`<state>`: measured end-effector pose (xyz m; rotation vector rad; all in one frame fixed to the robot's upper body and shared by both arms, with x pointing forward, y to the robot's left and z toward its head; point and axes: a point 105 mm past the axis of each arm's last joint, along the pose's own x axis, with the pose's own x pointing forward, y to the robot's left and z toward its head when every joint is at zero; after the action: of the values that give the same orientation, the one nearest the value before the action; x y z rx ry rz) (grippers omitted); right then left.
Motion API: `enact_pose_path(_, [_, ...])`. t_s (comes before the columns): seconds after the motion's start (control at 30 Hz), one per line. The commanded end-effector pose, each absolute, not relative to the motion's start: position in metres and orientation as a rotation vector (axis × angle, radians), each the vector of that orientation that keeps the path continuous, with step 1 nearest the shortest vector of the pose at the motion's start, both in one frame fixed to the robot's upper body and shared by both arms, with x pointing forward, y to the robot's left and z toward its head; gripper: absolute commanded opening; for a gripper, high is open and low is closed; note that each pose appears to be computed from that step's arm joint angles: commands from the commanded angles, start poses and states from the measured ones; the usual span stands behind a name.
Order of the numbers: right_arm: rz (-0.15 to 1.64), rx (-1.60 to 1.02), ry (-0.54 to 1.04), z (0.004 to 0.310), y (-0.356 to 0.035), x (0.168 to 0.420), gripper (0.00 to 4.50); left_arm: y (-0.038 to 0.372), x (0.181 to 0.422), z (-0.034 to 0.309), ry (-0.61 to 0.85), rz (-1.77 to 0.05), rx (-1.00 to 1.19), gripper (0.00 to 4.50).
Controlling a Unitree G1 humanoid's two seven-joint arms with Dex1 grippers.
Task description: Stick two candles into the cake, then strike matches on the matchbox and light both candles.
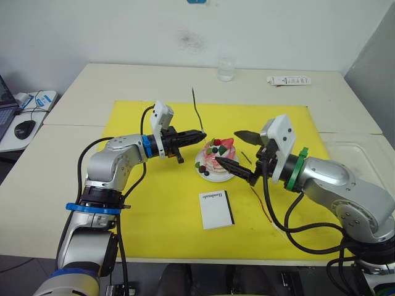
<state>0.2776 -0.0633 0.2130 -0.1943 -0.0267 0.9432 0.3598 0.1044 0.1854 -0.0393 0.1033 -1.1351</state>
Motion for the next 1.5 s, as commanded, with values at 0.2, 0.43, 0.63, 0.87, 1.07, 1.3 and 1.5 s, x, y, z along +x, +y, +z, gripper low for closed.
enact_pose_path(0.2, [0.934, -0.216, -0.101, 0.23, -0.064, 0.273, 4.47, 0.102, 0.361, 0.187, 0.07, -1.149, -0.016, 0.0])
enact_pose_path(0.43, [0.929, -0.217, -0.101, 0.23, -0.064, 0.272, 4.47, 0.102, 0.364, 0.186, 0.063, -1.143, -0.021, 0.0])
enact_pose_path(0.63, [0.927, -0.214, -0.1, 0.23, -0.064, 0.272, 4.47, 0.101, 0.363, 0.186, 0.063, -1.153, -0.022, 0.0])
enact_pose_path(0.87, [0.922, -0.213, -0.093, 0.228, -0.065, 0.273, 4.47, 0.095, 0.359, 0.185, 0.055, -1.183, 0.008, 0.0])
enact_pose_path(1.07, [0.923, -0.207, -0.09, 0.228, -0.065, 0.272, 4.47, 0.092, 0.356, 0.177, 0.048, -1.198, 0.086, 0.0])
enact_pose_path(1.3, [0.921, -0.205, -0.09, 0.228, -0.066, 0.273, 4.47, 0.092, 0.354, 0.173, 0.049, -1.201, 0.105, 0.0])
enact_pose_path(1.5, [0.921, -0.203, -0.092, 0.229, -0.065, 0.273, 4.5, 0.092, 0.356, 0.179, 0.016, -1.195, 0.113, 0.79])
